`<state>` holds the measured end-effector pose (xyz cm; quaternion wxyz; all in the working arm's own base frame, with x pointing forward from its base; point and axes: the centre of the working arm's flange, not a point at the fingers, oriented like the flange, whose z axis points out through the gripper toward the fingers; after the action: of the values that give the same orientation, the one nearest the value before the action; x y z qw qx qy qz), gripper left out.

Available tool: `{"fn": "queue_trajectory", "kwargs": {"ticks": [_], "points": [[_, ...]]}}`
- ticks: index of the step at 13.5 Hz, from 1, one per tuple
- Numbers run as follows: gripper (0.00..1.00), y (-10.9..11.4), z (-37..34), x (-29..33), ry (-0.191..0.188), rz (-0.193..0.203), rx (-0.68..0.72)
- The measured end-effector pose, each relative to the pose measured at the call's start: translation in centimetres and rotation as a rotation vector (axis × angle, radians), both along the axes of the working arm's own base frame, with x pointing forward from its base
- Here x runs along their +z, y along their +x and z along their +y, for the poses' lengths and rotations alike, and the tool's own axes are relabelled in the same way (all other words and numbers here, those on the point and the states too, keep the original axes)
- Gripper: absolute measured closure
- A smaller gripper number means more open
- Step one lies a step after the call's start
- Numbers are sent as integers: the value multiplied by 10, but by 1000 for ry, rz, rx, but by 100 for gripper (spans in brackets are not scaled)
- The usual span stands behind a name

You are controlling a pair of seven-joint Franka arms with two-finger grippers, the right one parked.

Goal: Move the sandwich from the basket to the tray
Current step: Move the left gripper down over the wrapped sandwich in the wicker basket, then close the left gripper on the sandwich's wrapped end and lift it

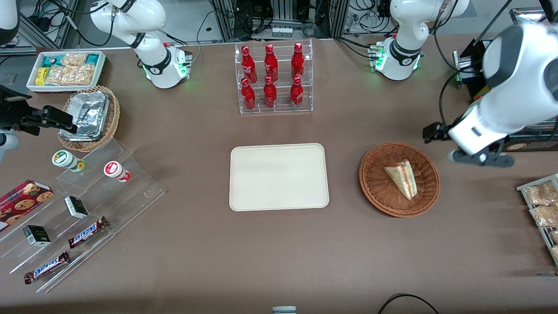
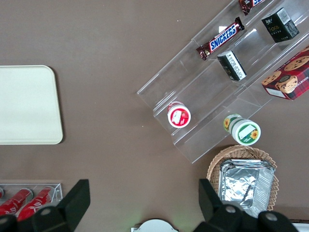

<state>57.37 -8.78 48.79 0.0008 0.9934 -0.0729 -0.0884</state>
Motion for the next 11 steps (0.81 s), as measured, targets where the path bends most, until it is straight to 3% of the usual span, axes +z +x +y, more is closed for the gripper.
{"fn": "queue_trajectory", "kwargs": {"ticks": [3, 7, 9, 11], "points": [[0, 3, -3, -59, -8, -11, -4], [0, -10, -3, -114, -11, -65, 33], [0, -21, -2, -139, -1, -107, 164], [0, -33, -1, -156, 15, -125, 335]]}}
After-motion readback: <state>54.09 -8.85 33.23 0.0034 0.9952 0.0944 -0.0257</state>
